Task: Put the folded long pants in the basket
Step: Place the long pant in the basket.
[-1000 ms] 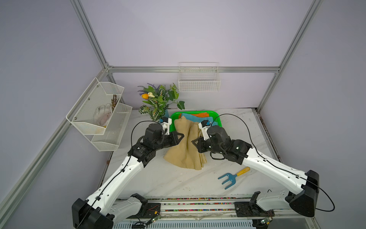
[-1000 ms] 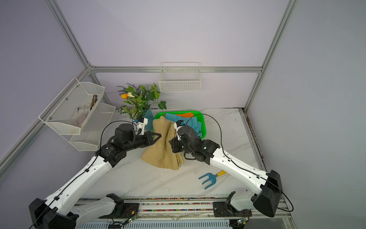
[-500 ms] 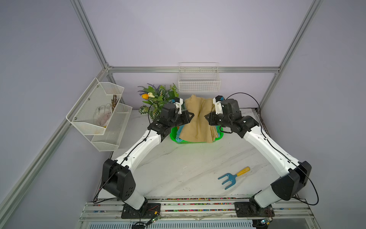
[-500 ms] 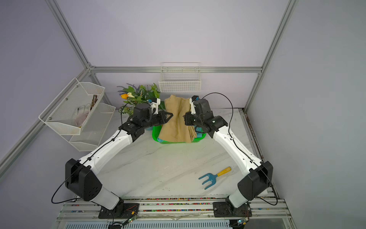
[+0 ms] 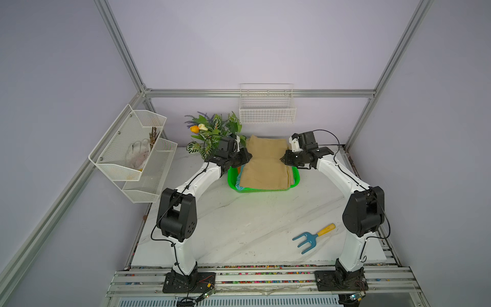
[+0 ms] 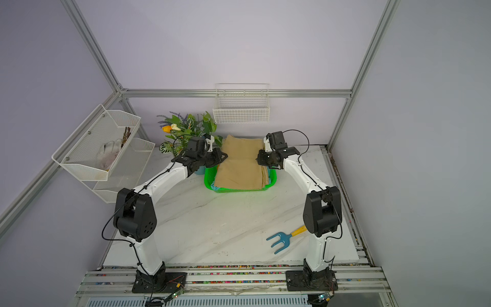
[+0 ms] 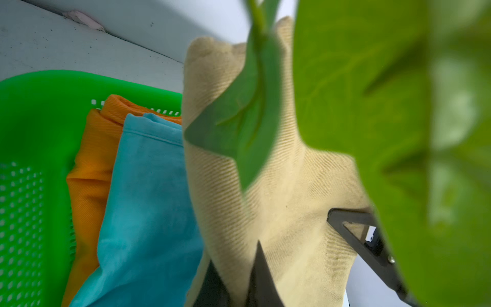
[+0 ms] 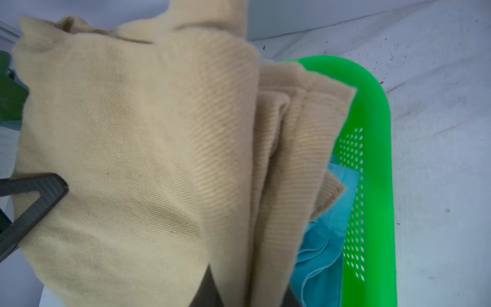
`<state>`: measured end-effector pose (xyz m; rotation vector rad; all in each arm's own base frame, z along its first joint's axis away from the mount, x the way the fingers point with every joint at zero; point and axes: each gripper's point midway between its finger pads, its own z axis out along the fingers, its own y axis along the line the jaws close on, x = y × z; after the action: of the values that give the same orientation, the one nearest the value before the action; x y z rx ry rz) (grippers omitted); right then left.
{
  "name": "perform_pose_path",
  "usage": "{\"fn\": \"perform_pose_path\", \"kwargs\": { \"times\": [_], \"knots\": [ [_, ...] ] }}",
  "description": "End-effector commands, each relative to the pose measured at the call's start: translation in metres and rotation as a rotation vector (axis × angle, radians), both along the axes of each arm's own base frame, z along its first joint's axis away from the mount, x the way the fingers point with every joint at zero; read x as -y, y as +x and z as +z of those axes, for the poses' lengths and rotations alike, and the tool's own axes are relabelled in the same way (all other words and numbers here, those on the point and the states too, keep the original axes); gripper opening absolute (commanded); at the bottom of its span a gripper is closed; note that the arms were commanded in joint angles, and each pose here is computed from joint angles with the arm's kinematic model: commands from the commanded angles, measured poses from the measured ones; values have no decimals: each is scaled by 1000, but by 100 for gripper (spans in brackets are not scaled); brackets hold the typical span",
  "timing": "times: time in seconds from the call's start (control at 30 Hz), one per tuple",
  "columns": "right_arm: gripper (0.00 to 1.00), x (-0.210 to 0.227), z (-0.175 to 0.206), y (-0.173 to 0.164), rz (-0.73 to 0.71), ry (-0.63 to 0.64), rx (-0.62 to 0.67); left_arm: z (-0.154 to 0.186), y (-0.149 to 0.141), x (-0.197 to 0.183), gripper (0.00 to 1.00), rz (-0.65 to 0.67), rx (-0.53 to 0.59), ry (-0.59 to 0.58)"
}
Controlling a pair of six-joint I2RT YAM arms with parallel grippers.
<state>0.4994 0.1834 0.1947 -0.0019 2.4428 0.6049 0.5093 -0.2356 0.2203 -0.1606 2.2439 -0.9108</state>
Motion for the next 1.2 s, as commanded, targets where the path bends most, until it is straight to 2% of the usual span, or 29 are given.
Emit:
{"fn": "perform_pose_path", "kwargs": {
  "times": [0.0,0.2,0.3,0.43,0.47,0.5,0.6,0.63,0.77,0.83,1.0,1.17],
  "knots": [
    [0,3,-10,20,-5,13,19,-1,12,-6,2,-1,26,37],
    [0,7,-53,29,-41,-11,-30,-38,14,-19,5,22,-15,151],
    [0,10,-68,30,-56,-28,-58,-60,14,-26,6,19,-46,226],
    [0,13,-80,27,-65,-45,-79,-78,14,-26,11,-6,-85,265],
    [0,14,-78,26,-64,-49,-74,-78,14,-24,17,-13,-89,265],
    [3,14,-72,26,-61,-50,-60,-77,13,-24,29,-19,-91,262],
    [33,16,-44,29,-57,-54,13,-59,14,-23,79,-27,-59,259],
    [45,17,-30,30,-58,-52,46,-47,14,-23,99,-24,-34,260],
    [73,28,31,32,-93,-58,192,1,9,-25,100,-28,68,258],
    [78,39,56,30,-128,-81,252,21,2,-27,100,-42,115,264],
    [80,90,85,16,-290,-219,335,48,-36,-38,100,-100,206,322],
    [80,157,73,-17,-492,-378,433,28,-85,-67,100,-84,294,419]
  ]
}}
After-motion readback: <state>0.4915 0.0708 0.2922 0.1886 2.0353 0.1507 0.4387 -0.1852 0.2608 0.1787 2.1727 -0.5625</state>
